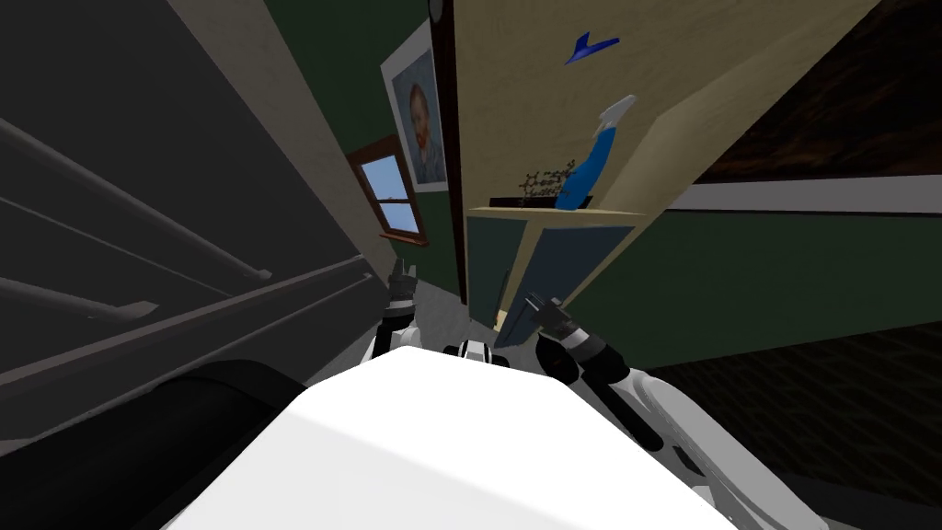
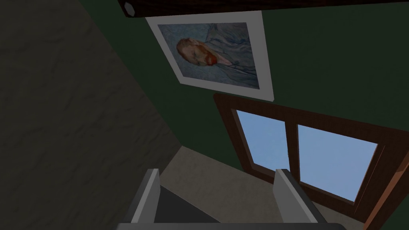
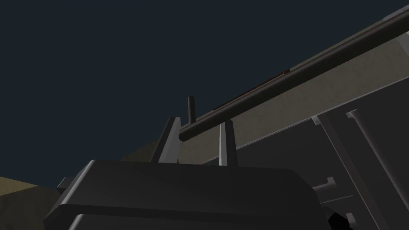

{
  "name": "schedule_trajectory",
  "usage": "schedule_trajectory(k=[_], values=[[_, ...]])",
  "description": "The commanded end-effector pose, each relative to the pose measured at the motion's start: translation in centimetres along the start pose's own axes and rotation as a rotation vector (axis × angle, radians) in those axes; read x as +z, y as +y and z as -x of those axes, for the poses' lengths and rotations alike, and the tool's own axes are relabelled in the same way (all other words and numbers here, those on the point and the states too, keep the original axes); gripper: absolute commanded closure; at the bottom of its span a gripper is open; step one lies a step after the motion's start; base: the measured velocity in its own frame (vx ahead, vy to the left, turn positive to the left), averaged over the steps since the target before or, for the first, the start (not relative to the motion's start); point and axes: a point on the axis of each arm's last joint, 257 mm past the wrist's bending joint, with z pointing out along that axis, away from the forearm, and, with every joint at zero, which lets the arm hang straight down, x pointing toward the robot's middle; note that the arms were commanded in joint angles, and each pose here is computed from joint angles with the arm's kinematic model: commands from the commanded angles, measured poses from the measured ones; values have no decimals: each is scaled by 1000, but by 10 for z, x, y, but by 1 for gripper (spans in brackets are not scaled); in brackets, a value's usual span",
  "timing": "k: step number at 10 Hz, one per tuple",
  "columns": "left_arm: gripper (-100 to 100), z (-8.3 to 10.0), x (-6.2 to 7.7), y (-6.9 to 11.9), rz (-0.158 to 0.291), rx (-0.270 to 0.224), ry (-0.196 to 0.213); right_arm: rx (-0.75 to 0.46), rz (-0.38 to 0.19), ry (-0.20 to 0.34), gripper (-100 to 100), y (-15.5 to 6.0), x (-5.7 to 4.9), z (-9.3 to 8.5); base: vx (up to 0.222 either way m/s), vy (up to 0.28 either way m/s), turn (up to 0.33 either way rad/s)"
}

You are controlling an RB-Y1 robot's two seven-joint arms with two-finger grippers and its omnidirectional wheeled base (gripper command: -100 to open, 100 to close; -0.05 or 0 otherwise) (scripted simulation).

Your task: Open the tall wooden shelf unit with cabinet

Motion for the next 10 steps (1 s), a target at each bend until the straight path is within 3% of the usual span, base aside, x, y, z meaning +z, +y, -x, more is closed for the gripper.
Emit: schedule_trajectory(k=[1, 3, 4, 5, 10], values=[[0, 0, 0, 0, 0, 0, 0, 3, 47, -62, 100, 17, 1, 23, -49, -174, 73], [0, 0, 0, 0, 0, 0, 0, 5, 81, -112, 100, 30, 1, 42, -74, -201, 106], [0, 0, 0, 0, 0, 0, 0, 5, 66, -96, 100, 26, 3, 37, -40, -89, 38], [0, 0, 0, 0, 0, 0, 0, 7, 110, -152, 100, 42, 1, 57, -68, -98, 172], [0, 0, 0, 0, 0, 0, 0, 10, 196, -270, 100, 71, -6, 99, -40, -203, 128]])
